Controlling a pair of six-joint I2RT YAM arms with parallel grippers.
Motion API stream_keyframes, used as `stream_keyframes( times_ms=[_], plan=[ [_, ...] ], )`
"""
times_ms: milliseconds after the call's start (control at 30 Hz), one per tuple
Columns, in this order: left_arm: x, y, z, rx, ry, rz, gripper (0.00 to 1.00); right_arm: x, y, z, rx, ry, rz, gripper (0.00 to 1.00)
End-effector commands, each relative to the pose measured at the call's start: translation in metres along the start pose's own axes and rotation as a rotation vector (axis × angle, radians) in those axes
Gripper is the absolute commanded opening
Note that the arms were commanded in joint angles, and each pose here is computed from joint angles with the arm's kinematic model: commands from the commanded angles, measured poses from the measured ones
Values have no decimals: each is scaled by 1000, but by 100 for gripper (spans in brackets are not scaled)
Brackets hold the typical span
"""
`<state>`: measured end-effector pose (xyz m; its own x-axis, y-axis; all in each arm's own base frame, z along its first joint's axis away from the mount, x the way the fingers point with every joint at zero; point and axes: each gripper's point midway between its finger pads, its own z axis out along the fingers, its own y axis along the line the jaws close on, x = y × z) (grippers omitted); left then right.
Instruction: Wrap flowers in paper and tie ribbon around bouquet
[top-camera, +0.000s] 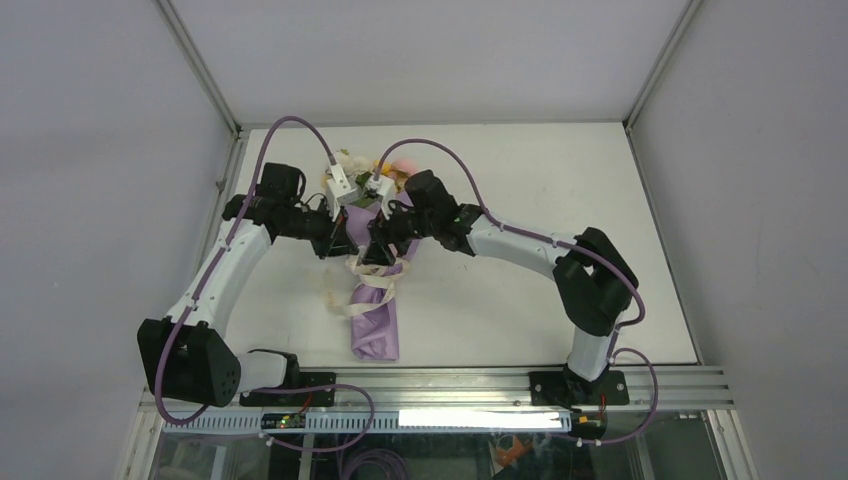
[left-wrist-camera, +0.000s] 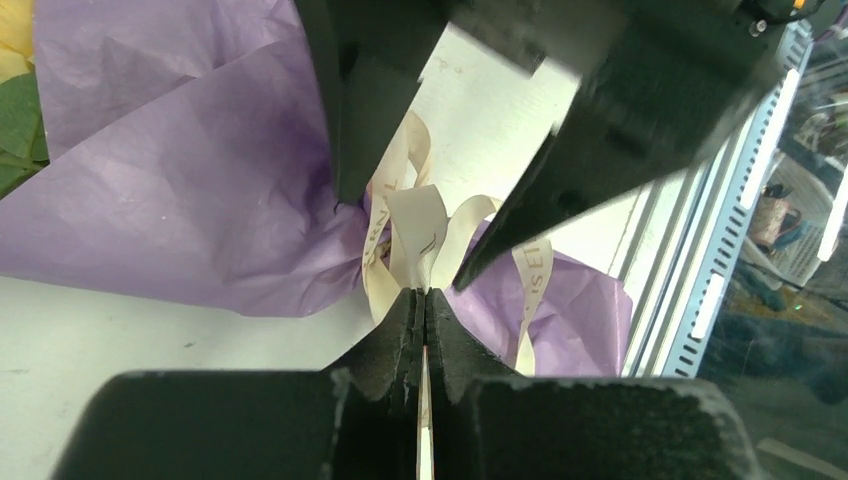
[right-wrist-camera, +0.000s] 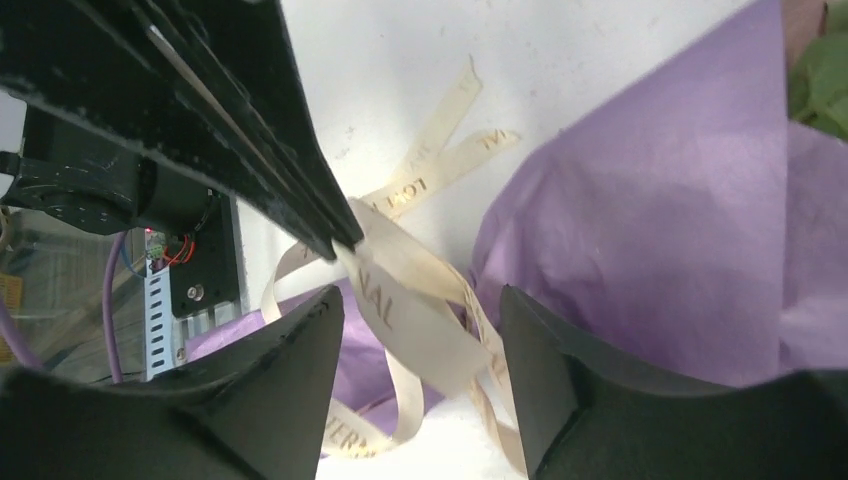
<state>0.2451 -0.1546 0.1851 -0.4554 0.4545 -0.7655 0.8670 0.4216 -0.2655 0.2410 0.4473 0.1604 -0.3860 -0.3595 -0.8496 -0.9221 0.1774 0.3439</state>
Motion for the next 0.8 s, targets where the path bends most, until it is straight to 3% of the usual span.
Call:
stream_keyframes(
  times_ms=[0, 133, 200, 400, 600, 700, 767],
  plan=[
    [-7, 2, -14, -40, -7, 119, 0, -33, -5, -57, 138, -61, 41, 62],
    [3, -5, -13, -21, 3, 132, 0, 1, -43, -92, 356, -43, 302, 51],
    [6, -6, -13, -20, 9, 135, 0, 31, -48, -88, 396, 19, 354, 51],
    [8, -5, -14, -24, 23, 138, 0, 50, -51, -52, 336, 46, 327, 57],
    [9, -3, -15, -39, 35, 140, 0, 59, -43, -31, 248, 69, 335, 55],
    [11, -2, -15, -40, 39, 138, 0, 68, -48, -26, 262, 72, 346, 45],
    [11, -1, -16, -46, 41, 138, 0, 70, -54, -28, 296, 69, 346, 28]
  ],
)
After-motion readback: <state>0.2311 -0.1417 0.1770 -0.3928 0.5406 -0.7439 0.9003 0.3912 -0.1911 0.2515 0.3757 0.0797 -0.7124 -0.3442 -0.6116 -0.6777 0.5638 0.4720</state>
